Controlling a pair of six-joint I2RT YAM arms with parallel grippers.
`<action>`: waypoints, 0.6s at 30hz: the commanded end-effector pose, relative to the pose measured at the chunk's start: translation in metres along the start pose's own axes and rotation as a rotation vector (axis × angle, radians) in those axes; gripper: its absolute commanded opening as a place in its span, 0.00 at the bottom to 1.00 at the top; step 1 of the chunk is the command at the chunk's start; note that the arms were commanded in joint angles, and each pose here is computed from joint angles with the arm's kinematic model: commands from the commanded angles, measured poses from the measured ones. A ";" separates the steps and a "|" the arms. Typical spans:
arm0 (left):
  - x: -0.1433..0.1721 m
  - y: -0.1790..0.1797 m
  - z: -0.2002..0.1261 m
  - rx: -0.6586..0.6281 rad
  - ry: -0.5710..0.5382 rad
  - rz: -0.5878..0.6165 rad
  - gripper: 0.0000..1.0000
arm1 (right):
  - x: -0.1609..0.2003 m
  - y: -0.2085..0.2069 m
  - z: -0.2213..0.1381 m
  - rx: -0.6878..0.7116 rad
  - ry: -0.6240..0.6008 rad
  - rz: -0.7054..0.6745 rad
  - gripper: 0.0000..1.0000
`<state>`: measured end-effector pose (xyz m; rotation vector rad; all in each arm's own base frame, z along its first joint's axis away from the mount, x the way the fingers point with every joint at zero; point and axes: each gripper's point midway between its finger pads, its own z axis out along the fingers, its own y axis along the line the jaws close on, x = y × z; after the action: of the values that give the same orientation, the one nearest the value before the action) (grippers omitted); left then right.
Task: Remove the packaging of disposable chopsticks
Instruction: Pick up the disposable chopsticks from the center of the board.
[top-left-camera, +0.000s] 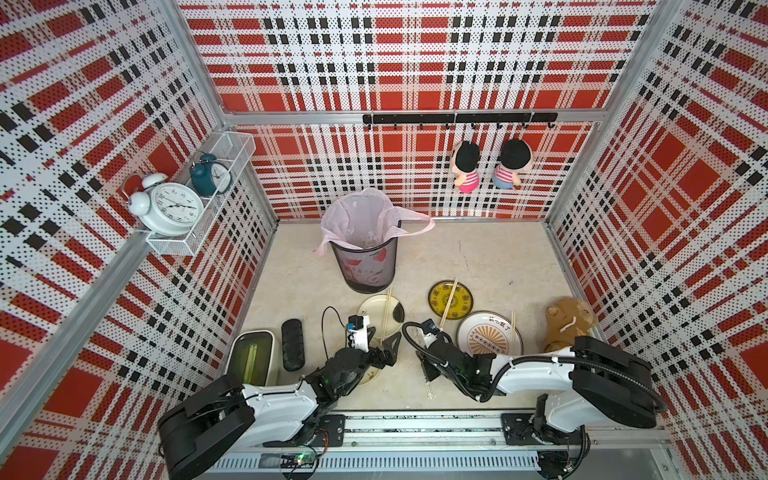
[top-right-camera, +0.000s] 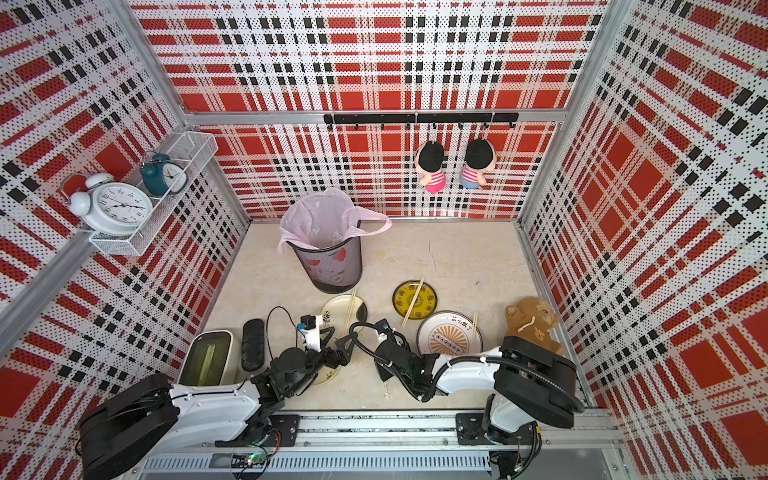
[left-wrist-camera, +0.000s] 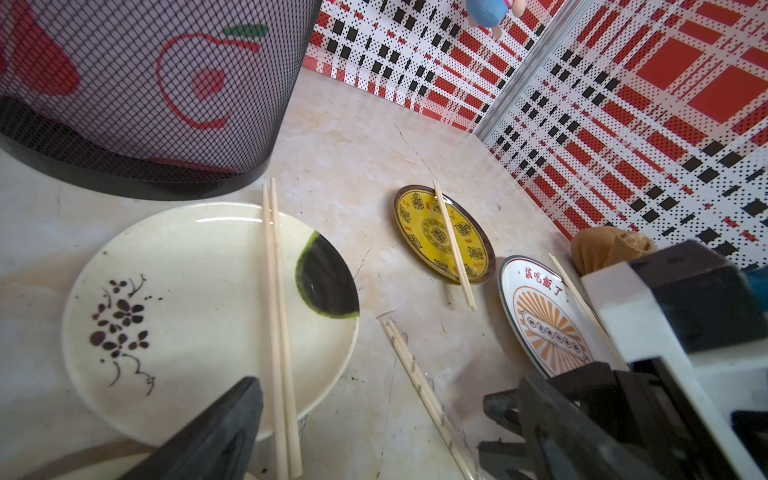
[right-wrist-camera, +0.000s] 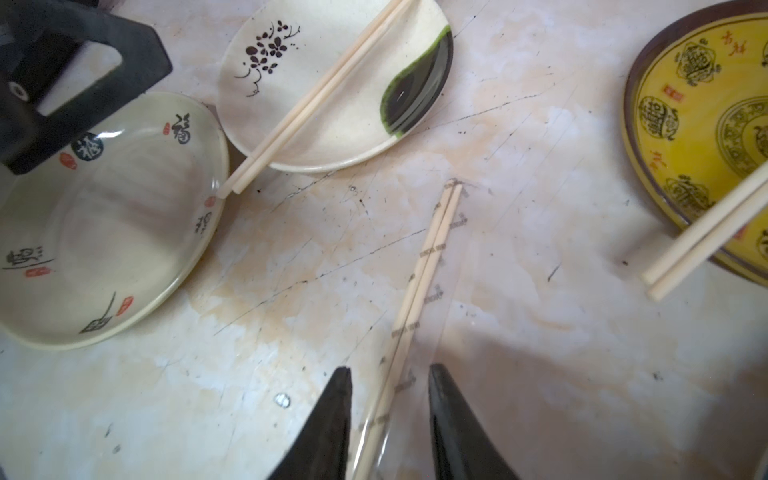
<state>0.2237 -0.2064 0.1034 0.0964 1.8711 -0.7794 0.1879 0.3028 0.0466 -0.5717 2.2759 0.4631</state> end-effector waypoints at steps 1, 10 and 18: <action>-0.009 -0.010 0.002 0.025 -0.027 0.005 0.98 | 0.020 -0.010 -0.009 0.086 0.078 0.038 0.39; -0.007 -0.011 0.002 0.028 -0.024 0.004 0.99 | 0.057 0.004 -0.005 0.096 0.208 0.052 0.46; -0.007 -0.012 0.002 0.030 -0.023 0.004 0.99 | 0.086 -0.009 -0.003 0.207 0.336 0.045 0.31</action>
<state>0.2209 -0.2097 0.1027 0.1098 1.8733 -0.7873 0.1544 0.3062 0.0179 -0.5117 2.4765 0.3389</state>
